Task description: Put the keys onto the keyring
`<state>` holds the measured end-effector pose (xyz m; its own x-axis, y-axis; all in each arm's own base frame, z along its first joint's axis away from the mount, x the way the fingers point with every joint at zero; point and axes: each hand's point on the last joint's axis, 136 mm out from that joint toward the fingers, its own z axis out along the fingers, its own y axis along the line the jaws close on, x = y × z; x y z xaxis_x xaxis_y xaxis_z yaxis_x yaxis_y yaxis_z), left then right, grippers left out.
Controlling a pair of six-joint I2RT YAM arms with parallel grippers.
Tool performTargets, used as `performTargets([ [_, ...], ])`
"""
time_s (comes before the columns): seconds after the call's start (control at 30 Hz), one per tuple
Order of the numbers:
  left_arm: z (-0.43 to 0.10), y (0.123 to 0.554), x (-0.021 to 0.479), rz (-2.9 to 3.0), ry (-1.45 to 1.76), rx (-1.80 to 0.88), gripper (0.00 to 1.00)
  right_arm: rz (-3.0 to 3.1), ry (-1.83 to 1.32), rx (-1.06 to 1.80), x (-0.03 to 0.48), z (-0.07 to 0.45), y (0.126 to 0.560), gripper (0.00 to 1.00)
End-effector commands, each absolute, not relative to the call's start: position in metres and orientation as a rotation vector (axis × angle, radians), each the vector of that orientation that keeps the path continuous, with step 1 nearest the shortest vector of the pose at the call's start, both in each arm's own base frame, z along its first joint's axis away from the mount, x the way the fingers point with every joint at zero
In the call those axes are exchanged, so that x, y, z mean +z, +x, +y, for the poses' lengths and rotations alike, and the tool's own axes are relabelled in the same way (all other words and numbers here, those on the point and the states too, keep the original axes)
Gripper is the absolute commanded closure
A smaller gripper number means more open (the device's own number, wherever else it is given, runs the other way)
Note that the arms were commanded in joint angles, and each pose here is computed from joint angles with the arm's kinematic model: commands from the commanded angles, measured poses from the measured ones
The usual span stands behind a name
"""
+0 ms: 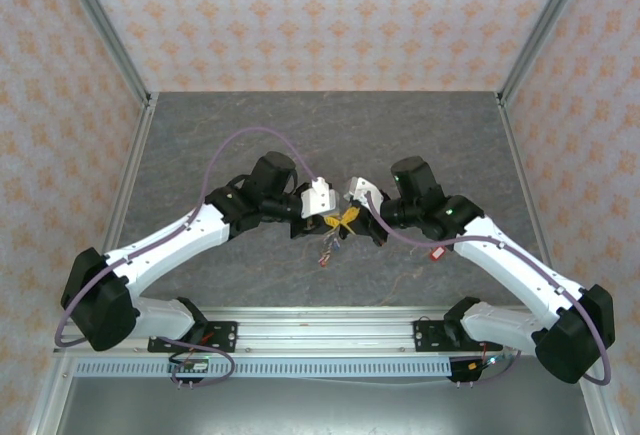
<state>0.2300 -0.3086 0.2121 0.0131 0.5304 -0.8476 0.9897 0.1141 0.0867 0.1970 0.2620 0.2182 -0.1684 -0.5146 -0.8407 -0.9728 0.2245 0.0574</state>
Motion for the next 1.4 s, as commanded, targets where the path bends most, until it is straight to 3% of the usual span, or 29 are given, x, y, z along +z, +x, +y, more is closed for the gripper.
performTargets([
  [0.0,-0.313,0.226,0.218,1.597,1.551,-0.763,0.85,1.656,-1.373,0.85,0.245,0.272,0.197,1.0],
  [0.17,-0.313,0.226,0.221,1.585,1.544,-0.763,1.0,1.66,-1.372,0.84,0.242,0.271,0.197,0.96],
  [0.47,-0.316,0.221,0.238,1.497,1.47,-0.832,1.0,1.67,-1.3,0.833,0.228,0.264,0.2,0.82],
  [0.97,-0.321,0.21,0.243,1.439,1.477,-0.931,1.0,1.647,-1.204,0.896,0.223,0.259,0.206,0.8],
  [1.37,-0.319,0.212,0.245,1.438,1.46,-0.928,1.0,1.714,-1.147,0.847,0.198,0.246,0.213,0.68],
])
